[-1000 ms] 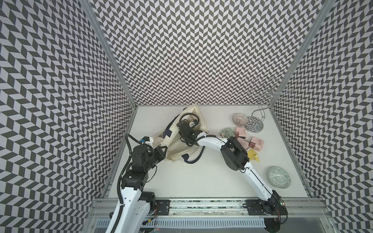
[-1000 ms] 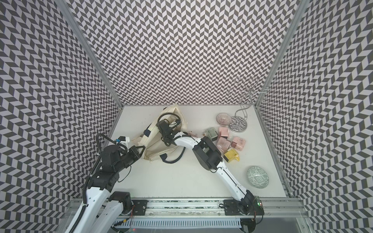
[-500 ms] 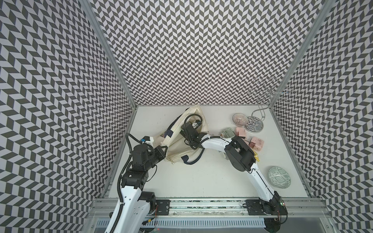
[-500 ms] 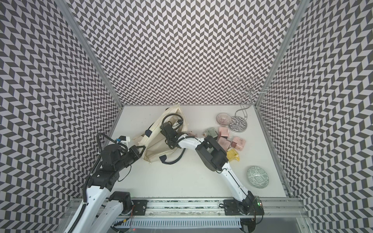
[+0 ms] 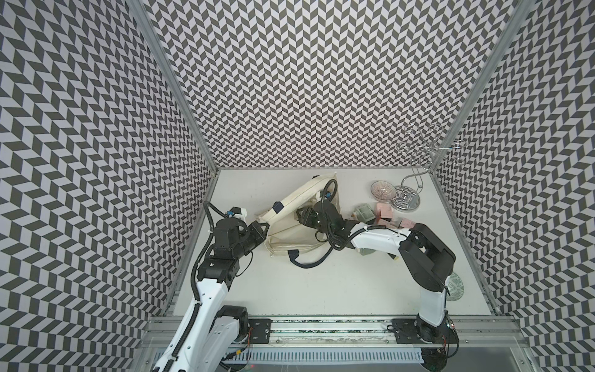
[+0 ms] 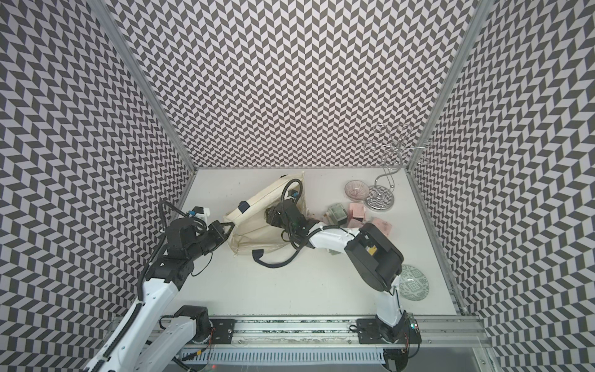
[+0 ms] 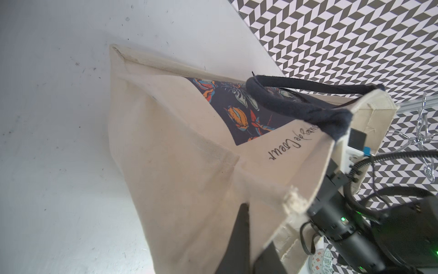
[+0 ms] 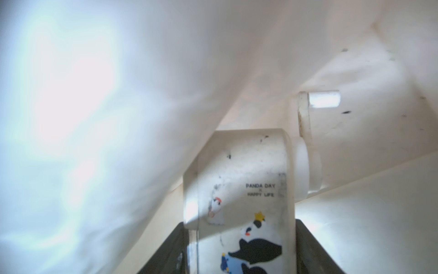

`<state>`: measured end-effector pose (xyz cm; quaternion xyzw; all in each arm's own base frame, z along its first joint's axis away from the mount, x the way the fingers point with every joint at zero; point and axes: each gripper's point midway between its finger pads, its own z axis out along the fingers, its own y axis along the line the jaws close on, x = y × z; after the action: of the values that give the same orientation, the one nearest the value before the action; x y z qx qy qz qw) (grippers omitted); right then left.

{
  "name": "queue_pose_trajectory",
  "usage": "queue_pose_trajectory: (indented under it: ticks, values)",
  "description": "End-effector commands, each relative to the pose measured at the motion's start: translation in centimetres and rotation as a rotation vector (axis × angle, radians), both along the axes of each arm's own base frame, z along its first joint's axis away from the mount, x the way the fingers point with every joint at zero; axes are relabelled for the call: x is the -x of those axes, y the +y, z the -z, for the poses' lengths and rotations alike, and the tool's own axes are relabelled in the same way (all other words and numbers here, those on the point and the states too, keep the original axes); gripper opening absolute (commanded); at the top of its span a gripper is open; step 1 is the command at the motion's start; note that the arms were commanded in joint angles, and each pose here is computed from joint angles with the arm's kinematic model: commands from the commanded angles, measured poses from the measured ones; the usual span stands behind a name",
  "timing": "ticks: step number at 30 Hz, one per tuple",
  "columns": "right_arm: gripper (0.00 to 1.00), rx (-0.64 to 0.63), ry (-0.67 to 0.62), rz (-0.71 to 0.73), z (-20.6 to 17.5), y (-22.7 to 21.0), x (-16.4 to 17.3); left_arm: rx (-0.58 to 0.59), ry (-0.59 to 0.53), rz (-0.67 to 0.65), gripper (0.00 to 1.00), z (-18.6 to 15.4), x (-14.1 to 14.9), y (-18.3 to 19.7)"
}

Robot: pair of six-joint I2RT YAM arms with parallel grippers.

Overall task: Take out the pencil sharpeners from the tote bags
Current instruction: Pick up the pencil sharpener from the canvas bag.

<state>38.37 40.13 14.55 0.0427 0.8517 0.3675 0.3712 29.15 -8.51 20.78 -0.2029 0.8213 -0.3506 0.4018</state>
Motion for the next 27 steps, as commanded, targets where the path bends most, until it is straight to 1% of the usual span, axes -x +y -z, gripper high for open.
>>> queue_pose_trajectory:
  ticks: [1,5,10,13,17,19,24,27]
  values:
    - [0.37,-0.049,-0.118,-0.129,-4.7,1.2,1.1,-0.009,-0.083,-0.048,0.00,-2.8,-1.5,0.7]
    - [0.37,-0.074,-0.160,-0.208,-7.2,1.5,2.5,-0.021,-0.096,-0.079,0.00,-3.8,-2.4,1.6]
    - [0.37,-0.068,-0.216,-0.254,-9.6,0.8,3.9,-0.060,-0.049,-0.121,0.00,-4.1,-4.1,3.5]
    - [0.36,-0.078,-0.249,-0.271,-10.9,0.3,4.6,-0.070,-0.045,-0.131,0.00,-4.6,-5.1,4.4]
    - [0.36,-0.130,-0.310,-0.263,-14.0,-0.4,5.1,-0.095,-0.046,-0.162,0.00,-5.5,-6.4,6.2]
    - [0.36,-0.186,-0.354,-0.259,-16.1,-0.8,5.5,-0.101,-0.037,-0.189,0.00,-5.4,-7.0,7.5]
    - [0.36,-0.240,-0.409,-0.248,-20.0,-1.7,5.8,-0.061,-0.026,-0.225,0.00,-5.5,-8.3,10.2]
    - [0.35,-0.259,-0.417,-0.223,-21.3,-3.1,5.5,-0.017,-0.028,-0.249,0.00,-5.8,-9.4,11.9]
